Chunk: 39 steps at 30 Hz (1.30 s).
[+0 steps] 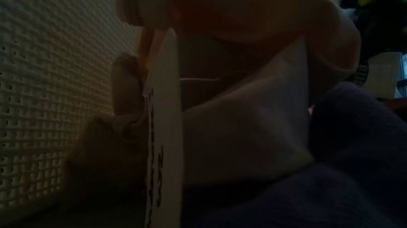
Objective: Sort clothes
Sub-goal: Put the gray underwear into the top laundry bin
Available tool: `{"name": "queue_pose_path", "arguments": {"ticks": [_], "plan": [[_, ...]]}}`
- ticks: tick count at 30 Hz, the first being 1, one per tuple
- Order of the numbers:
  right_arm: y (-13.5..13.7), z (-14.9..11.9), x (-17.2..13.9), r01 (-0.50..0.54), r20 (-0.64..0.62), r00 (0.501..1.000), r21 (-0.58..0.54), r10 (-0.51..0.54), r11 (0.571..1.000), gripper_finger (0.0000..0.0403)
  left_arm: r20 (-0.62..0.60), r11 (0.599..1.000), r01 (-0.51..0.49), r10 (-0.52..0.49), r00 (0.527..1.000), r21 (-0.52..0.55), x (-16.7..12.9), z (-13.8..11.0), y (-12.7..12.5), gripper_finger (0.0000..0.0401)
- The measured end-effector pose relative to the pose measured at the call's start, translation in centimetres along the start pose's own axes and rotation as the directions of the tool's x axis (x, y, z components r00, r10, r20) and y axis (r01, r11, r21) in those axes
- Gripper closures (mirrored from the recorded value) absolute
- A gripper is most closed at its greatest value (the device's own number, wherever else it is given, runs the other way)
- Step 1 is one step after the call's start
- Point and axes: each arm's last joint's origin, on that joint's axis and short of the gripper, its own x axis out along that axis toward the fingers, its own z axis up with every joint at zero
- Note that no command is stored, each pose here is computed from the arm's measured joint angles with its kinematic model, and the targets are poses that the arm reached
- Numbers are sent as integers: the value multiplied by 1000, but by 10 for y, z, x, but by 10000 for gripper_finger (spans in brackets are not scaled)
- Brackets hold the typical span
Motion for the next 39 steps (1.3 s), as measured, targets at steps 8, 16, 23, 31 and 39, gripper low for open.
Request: {"name": "queue_pose_path", "arguments": {"ticks": [8,16,23,31,39], "plan": [[4,1,4,68,59,996,-18,-67,998,195,0,1000,0,0,1000,3,0,0,0,219],[3,3,3,65,58,996,-54,-62,996,389,17,1000,-4,4,1000,-2,0,2,1,219],[-18,31,-23,41,138,990,-32,-36,999,383,24,1000,-22,22,999,-14,2,3,6,219],[-66,68,-62,180,276,943,45,-186,983,383,24,1000,-24,24,999,-14,3,3,7,219],[-120,86,-65,366,170,906,147,-388,919,396,23,1000,-24,24,999,-9,3,3,7,219]]}}
